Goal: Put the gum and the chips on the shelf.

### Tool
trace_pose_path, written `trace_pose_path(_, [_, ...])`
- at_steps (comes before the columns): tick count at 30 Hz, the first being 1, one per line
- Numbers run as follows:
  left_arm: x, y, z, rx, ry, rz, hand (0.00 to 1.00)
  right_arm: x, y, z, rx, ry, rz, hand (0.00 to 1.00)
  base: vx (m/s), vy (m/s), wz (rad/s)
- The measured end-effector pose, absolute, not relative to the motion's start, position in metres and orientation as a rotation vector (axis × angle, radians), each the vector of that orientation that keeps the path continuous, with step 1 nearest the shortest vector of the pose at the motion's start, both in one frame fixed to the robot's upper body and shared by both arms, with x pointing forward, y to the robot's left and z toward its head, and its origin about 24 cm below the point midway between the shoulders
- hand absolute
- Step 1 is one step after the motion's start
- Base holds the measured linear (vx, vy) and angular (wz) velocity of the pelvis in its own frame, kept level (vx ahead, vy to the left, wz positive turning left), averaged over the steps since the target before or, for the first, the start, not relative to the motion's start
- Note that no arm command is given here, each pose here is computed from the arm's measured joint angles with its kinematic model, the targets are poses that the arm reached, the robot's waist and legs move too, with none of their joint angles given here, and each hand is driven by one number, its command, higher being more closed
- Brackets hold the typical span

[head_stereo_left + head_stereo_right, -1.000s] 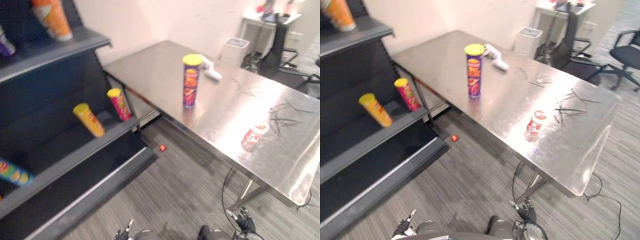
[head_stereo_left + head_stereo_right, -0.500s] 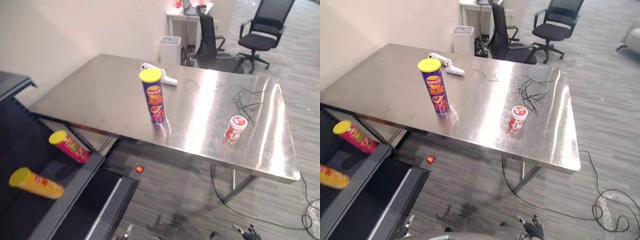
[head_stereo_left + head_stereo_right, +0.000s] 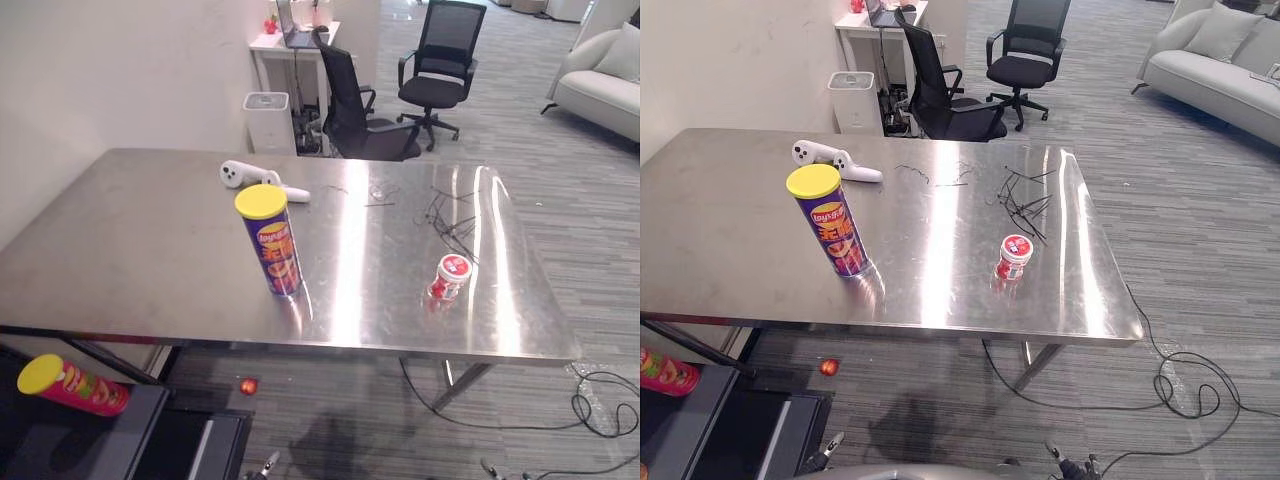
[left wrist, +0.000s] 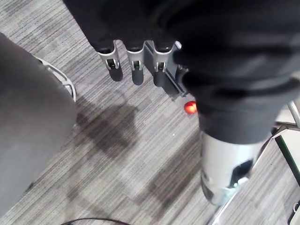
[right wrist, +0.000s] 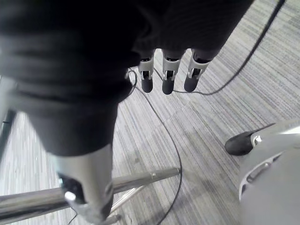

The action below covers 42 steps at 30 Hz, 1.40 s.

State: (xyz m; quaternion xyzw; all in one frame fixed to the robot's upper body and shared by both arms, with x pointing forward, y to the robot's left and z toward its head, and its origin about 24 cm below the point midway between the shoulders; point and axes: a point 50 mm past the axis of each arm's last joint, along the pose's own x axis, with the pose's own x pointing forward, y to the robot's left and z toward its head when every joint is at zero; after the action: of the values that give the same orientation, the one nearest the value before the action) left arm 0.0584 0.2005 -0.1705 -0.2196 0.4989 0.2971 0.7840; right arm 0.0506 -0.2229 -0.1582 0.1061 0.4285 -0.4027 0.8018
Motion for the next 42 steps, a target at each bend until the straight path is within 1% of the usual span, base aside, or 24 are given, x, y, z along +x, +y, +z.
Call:
trace_pose_path(2, [0.059, 0.201, -0.17, -0.476, 1.075, 0.642, 0.0, 0.052, -0.228, -0.156, 0.226, 0.89, -0.932, 0.0, 0.02, -0.019, -0.04])
trace_pose_path(5, [0.063, 0.201, -0.169, -0.467, 1.068, 0.629, 0.0, 0.069, -0.242, -0.144, 0.214, 0.778, -1.03, 0.0, 0.03, -0.045, -0.12])
trace_pose_path(9, [0.066, 0.201, -0.168, -0.465, 1.048, 0.623, 0.0, 0.104, -0.275, -0.11, 0.213, 0.506, -1.172, 0.0, 0.01, -0.017, 0.0])
trace_pose_path(10, [0.066, 0.201, -0.167, -0.465, 1.04, 0.622, 0.0, 0.116, -0.289, -0.092, 0.207, 0.391, -1.207, 0.0, 0.01, -0.033, -0.04])
trace_pose_path(13, [0.066, 0.199, -0.167, -0.461, 1.037, 0.61, 0.0, 0.139, -0.305, -0.052, 0.177, 0.176, -1.196, 0.0, 0.01, -0.037, -0.04])
trace_pose_path(14, [0.067, 0.198, -0.165, -0.453, 1.028, 0.592, 0.0, 0.152, -0.307, -0.029, 0.155, 0.065, -1.166, 0.0, 0.01, -0.04, -0.07])
trace_pose_path(15, [0.067, 0.197, -0.165, -0.451, 1.027, 0.589, 0.0, 0.154, -0.307, -0.025, 0.15, 0.047, -1.159, 0.0, 0.0, -0.046, -0.12])
trace_pose_path(17, [0.07, 0.196, -0.164, -0.445, 1.012, 0.572, 0.0, 0.166, -0.307, 0.005, 0.108, -0.092, -1.114, 0.0, 0.0, -0.043, -0.14])
trace_pose_path(19, [0.072, 0.194, -0.163, -0.439, 1.008, 0.555, 0.0, 0.172, -0.307, 0.02, 0.085, -0.156, -1.093, 0.0, 0.0, -0.049, -0.09])
trace_pose_path(27, [0.071, 0.19, -0.162, -0.444, 0.993, 0.551, 0.0, 0.171, -0.301, 0.045, -0.039, -0.24, -1.02, 0.0, 0.02, -0.048, -0.06])
trace_pose_path(32, [0.069, 0.192, -0.162, -0.428, 0.998, 0.55, 0.0, 0.184, -0.281, 0.051, -0.061, -0.233, -0.795, 0.0, 0.03, -0.055, -0.08])
trace_pose_path(34, [0.068, 0.194, -0.162, -0.386, 1.007, 0.52, 0.0, 0.192, -0.272, 0.049, -0.074, -0.206, -0.672, 0.0, 0.03, -0.065, -0.03])
trace_pose_path(35, [0.068, 0.195, -0.161, -0.377, 1.007, 0.516, 0.0, 0.193, -0.27, 0.049, -0.077, -0.198, -0.642, 0.0, 0.05, -0.063, -0.04])
trace_pose_path(38, [0.068, 0.203, -0.16, -0.355, 0.997, 0.514, 0.0, 0.199, -0.261, 0.046, -0.103, -0.16, -0.48, 0.0, 0.07, -0.02, 0.1])
trace_pose_path(39, [0.069, 0.207, -0.159, -0.339, 0.986, 0.513, 0.0, 0.201, -0.259, 0.044, -0.104, -0.154, -0.456, 0.0, 0.03, -0.009, 0.3])
trace_pose_path(40, [0.068, 0.208, -0.159, -0.321, 0.995, 0.498, 0.0, 0.206, -0.261, 0.046, -0.113, -0.154, -0.424, 0.0, 0.01, 0.033, 0.18])
trace_pose_path(42, [0.059, 0.212, -0.16, -0.293, 1.022, 0.499, 0.0, 0.217, -0.252, 0.046, -0.129, -0.14, -0.307, 0.0, 0.02, 0.083, 0.03])
